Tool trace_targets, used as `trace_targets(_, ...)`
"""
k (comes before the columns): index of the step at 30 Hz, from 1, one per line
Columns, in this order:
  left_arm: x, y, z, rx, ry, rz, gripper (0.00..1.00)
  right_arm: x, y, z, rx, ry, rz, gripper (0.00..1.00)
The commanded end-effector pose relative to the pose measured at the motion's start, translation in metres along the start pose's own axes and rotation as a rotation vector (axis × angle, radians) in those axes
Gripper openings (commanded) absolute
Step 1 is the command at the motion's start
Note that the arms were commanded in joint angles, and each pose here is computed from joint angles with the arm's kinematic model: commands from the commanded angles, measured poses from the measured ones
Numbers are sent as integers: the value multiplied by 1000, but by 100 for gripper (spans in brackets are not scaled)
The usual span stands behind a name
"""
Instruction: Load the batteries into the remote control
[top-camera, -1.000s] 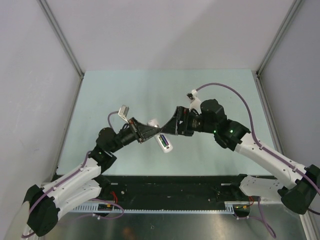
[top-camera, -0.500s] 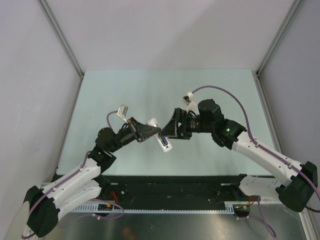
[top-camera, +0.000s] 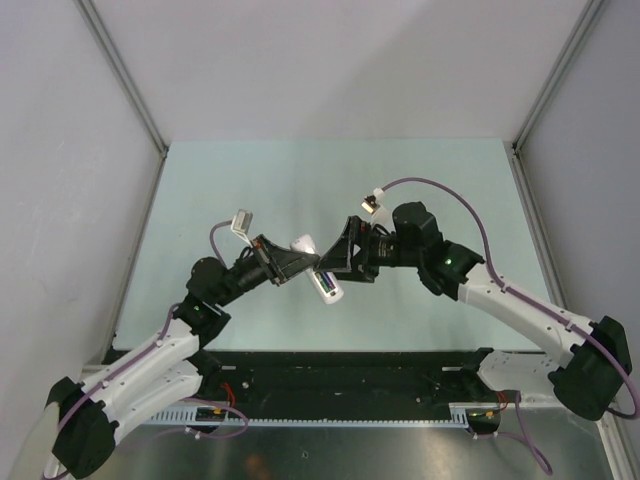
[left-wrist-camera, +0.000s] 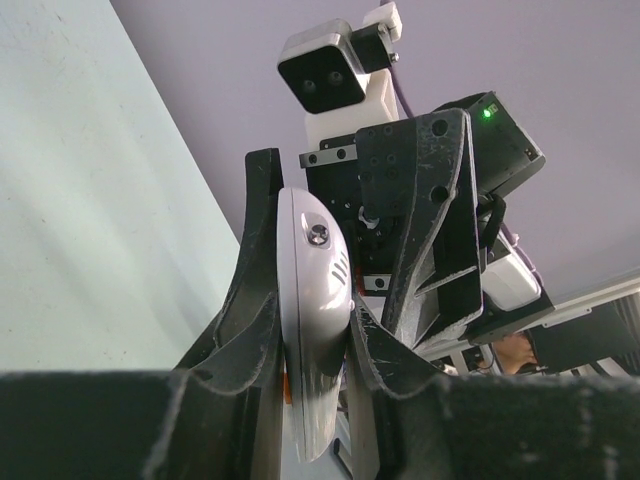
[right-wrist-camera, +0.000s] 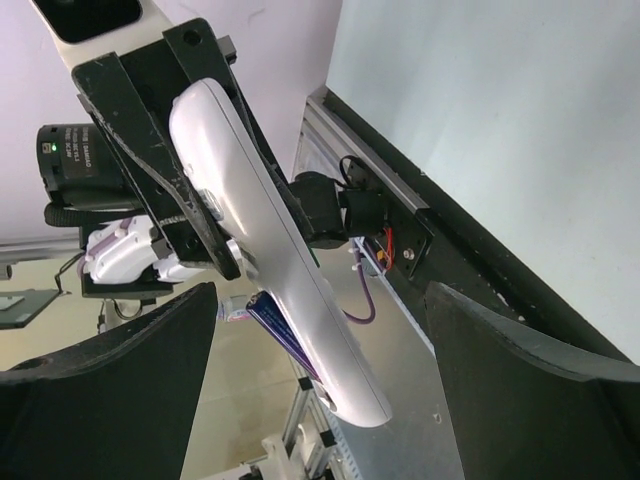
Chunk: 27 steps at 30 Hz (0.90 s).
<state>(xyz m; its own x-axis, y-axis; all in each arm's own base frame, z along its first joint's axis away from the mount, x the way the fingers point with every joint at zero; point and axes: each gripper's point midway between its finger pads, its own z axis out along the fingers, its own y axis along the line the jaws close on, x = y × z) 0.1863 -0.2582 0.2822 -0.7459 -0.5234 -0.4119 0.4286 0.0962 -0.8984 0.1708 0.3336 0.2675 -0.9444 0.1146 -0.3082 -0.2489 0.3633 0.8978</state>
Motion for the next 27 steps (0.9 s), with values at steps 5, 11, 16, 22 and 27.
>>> trace_targets(5, -14, -30, -2, 97, -53, 77, 0, -10, 10, 5, -55, -21, 28, 88)
trace_targets(11, -16, -32, -3, 100, -61, 78, 0, -8, 8, 4, -48, -17, 23, 87)
trace_targets(16, -17, -33, -1, 101, -66, 80, 0, -3, 3, 4, -35, -2, 25, 85)
trace_targets(22, -19, -33, 0, 98, -71, 76, 0, -3, 4, 1, -39, -11, 12, 85)
trace_targets(27, -16, -31, 3, 94, -51, 52, 0, -2, 4, -1, -34, -16, -20, 89)
